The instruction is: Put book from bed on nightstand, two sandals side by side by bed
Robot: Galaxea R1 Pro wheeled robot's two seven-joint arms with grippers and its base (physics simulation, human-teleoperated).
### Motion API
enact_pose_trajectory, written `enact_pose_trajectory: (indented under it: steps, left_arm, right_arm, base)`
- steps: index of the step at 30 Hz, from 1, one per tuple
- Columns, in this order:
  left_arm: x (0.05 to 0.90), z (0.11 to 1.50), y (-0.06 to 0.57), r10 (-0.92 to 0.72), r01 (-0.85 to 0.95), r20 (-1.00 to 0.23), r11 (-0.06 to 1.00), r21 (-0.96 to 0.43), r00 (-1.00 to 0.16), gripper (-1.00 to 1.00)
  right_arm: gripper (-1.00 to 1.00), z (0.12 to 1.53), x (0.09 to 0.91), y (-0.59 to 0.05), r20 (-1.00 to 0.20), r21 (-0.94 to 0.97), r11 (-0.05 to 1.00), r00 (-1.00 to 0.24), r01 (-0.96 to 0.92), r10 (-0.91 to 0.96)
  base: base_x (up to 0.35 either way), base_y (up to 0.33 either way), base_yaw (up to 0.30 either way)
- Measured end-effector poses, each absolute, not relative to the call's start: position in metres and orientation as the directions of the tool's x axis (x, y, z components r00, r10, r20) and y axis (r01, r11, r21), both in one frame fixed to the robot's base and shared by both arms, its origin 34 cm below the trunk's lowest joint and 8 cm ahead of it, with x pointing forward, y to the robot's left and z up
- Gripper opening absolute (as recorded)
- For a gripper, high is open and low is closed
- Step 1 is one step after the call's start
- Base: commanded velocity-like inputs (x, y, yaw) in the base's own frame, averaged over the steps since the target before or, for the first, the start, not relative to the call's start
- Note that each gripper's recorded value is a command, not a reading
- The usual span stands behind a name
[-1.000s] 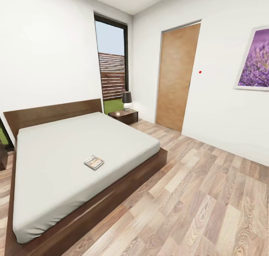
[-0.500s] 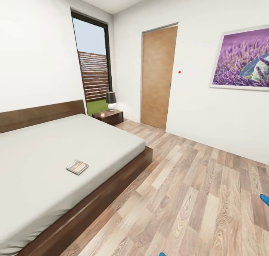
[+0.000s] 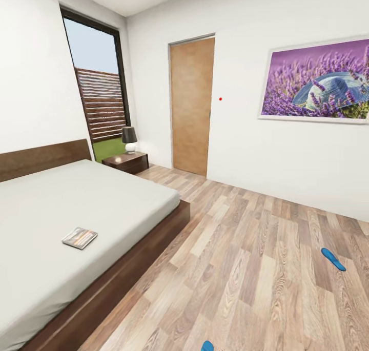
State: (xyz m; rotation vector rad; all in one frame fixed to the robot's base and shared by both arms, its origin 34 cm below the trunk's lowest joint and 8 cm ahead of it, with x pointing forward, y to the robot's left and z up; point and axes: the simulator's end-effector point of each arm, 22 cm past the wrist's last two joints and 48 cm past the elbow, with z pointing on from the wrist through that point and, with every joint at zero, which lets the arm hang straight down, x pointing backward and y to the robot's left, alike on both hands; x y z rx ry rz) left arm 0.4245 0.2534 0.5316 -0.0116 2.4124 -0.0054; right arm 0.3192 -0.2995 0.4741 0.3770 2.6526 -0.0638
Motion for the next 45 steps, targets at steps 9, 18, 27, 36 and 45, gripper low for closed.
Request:
enact_pose_trajectory:
  steps: [9,18,27,36,45]
  left_arm:
    - [0.4246,0.5316,0.2533,-0.01,-0.007,-0.666,1.0,-0.007,-0.746,1.0]
    - [0.4248,0.5317,0.2534,-0.01,-0.007,-0.667,1.0,-0.007,-0.745,1.0]
    - [0.4246,0.5316,0.2537,-0.011,-0.008,-0.666,1.0,-0.007,-0.746,1.0]
    - [0.4246,0.5316,0.2537,-0.011,-0.008,-0.666,1.0,-0.007,-0.746,1.0]
    - [0.425,0.5318,0.2538,-0.011,-0.008,-0.667,1.0,-0.007,-0.745,1.0]
  right_arm:
    - [1.0,0.4741,0.319,-0.2994,-0.447,0.018,0.961,-0.858,0.274,0.253]
    - [1.0,0.474,0.319,-0.2987,-0.447,0.019,0.961,-0.858,0.274,0.254]
    - [1.0,0.4741,0.3192,-0.299,-0.447,0.019,0.961,-0.858,0.274,0.253]
    - [1.0,0.474,0.319,-0.2987,-0.447,0.019,0.961,-0.858,0.274,0.254]
    - [1.0,0.4741,0.3192,-0.2991,-0.447,0.018,0.961,-0.858,0.275,0.254]
  base:
    - [0.0,0.0,-0.285]
    - [0.0,0.0,-0.285]
    - [0.0,0.0,-0.285]
    - [0.0,0.0,-0.285]
    - [0.0,0.0,-0.285]
